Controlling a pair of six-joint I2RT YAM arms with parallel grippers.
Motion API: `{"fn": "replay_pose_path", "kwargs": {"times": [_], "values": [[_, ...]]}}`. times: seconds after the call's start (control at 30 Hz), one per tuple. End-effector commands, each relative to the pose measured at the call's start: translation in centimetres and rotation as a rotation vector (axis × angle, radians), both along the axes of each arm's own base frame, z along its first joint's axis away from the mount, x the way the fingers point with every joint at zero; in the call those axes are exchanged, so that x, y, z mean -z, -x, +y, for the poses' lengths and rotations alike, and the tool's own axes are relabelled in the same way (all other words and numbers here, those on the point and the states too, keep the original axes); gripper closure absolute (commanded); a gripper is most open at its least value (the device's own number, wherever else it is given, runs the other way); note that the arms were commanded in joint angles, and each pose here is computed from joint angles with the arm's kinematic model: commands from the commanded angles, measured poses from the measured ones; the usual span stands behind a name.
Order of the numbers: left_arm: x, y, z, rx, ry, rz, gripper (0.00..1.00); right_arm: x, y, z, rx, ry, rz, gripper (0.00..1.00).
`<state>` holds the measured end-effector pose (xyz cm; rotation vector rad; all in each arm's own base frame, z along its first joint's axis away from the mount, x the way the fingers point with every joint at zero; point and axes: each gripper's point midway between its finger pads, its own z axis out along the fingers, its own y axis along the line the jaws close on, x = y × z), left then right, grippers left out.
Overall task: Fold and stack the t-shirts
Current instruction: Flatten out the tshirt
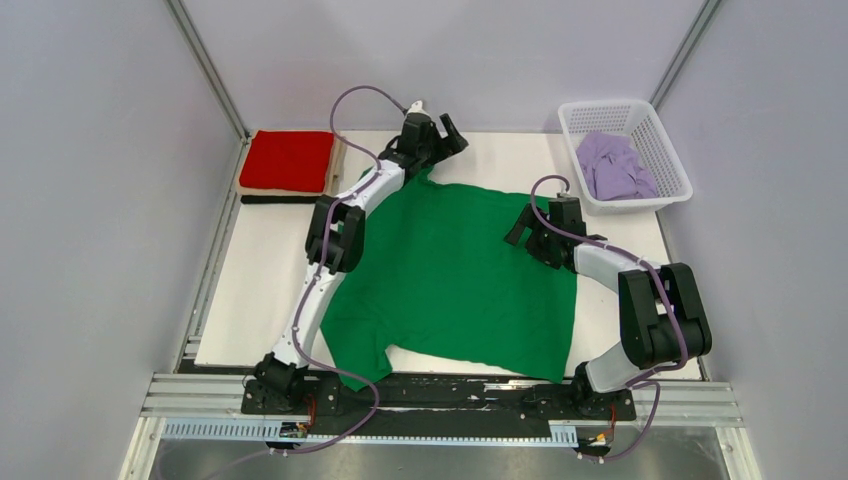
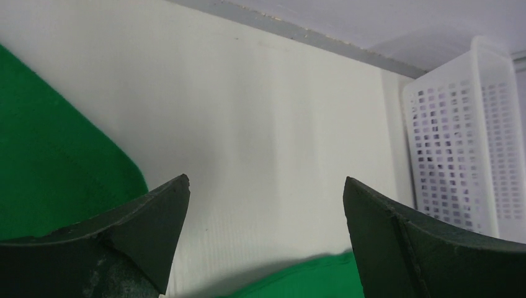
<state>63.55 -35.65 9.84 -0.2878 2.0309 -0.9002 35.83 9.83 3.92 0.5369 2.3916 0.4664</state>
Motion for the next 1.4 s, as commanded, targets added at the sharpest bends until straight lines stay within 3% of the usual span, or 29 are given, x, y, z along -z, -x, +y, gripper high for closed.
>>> {"fn": "replay_pose_path", "kwargs": {"times": [0.0, 0.2, 0.5, 1.13, 1.37], "values": [[-6.9, 1.1, 3.0, -0.059, -0.163, -0.112, 0.00, 1.7, 1.6, -0.7, 0.002, 0.030, 0.069, 0.00], [-8.1, 3.7, 6.3, -0.139, -0.219, -0.109, 0.00, 1.8, 1.8, -0.7, 0.001, 0.032, 0.069, 0.00], [-4.9, 4.8, 8.7, -0.214, -0.217, -0.012, 0.00, 1.7, 1.8, -0.7, -0.001, 0.034, 0.067, 0.00], [1.6, 4.2, 5.8, -0.166, -0.134, 0.144, 0.00, 1.8, 1.7, -0.9, 0.001, 0.046, 0.073, 0.00], [0.5, 4.1, 3.3, -0.134, -0.064, 0.119, 0.00, 2.1, 1.7, -0.9, 0.001, 0.049, 0.082, 0.00]]}}
